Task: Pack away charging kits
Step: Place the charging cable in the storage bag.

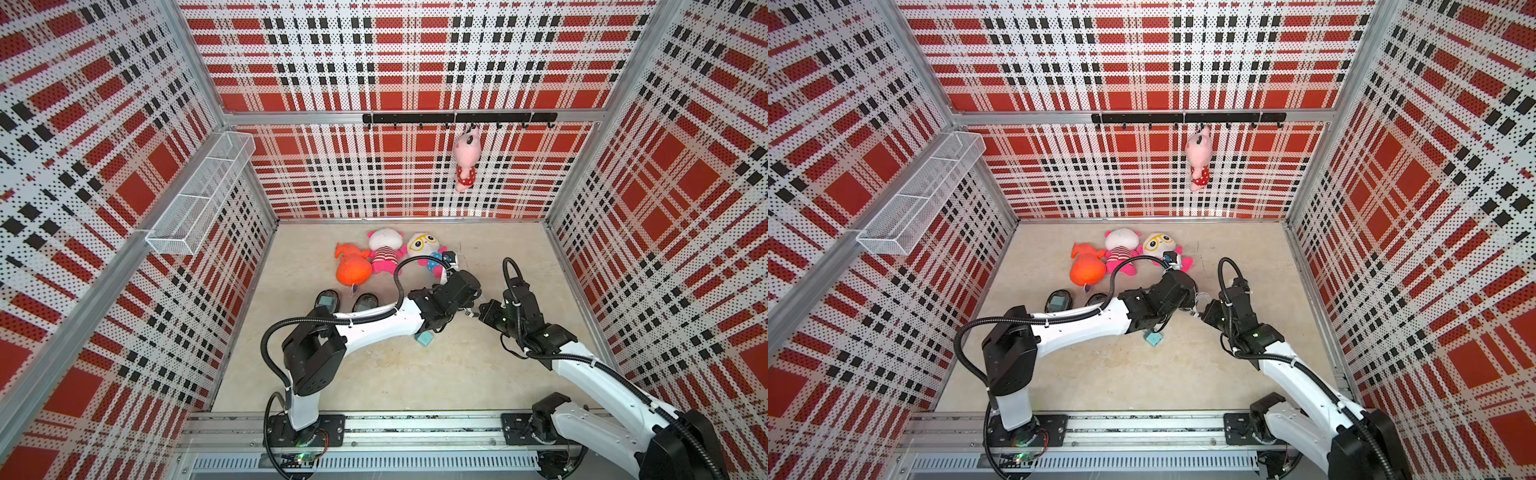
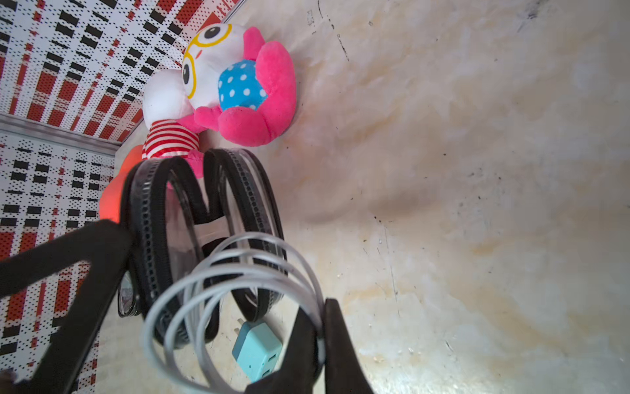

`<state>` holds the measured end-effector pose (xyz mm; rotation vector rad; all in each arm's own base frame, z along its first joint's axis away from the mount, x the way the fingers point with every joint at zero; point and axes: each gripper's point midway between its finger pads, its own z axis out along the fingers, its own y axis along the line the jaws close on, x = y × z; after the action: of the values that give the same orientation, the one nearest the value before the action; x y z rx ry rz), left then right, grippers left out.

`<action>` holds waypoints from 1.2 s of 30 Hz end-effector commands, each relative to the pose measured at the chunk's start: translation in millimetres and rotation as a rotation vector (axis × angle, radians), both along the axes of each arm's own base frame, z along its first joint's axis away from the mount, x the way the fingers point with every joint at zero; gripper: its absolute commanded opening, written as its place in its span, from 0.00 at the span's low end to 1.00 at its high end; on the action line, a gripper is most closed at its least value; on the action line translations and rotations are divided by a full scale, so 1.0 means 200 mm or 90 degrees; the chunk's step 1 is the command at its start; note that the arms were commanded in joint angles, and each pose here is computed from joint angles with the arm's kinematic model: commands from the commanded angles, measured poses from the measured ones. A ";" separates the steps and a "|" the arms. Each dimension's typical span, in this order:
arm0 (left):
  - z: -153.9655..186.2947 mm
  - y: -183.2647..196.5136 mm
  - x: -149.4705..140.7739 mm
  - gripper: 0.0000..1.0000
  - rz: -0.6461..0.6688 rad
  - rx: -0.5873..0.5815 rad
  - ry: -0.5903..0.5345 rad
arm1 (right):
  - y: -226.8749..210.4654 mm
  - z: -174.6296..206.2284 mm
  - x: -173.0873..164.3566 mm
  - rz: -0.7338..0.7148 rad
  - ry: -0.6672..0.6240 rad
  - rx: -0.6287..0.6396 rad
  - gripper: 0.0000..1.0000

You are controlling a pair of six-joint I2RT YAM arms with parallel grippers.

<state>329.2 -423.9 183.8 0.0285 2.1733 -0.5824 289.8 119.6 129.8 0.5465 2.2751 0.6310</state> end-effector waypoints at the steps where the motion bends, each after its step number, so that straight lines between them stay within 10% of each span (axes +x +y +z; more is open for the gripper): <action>1: 0.06 -0.06 -0.05 0.00 -0.015 -0.045 -0.019 | -0.02 0.02 0.05 -0.033 -0.003 0.052 0.00; 36: 0.10 -0.24 -0.32 0.00 -0.105 -0.216 -0.081 | -0.08 -0.09 0.08 -0.130 0.062 0.128 0.00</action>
<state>257.8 -459.4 199.9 0.0477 1.9716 -0.9645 301.1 104.4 101.1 0.9175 2.2594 0.7159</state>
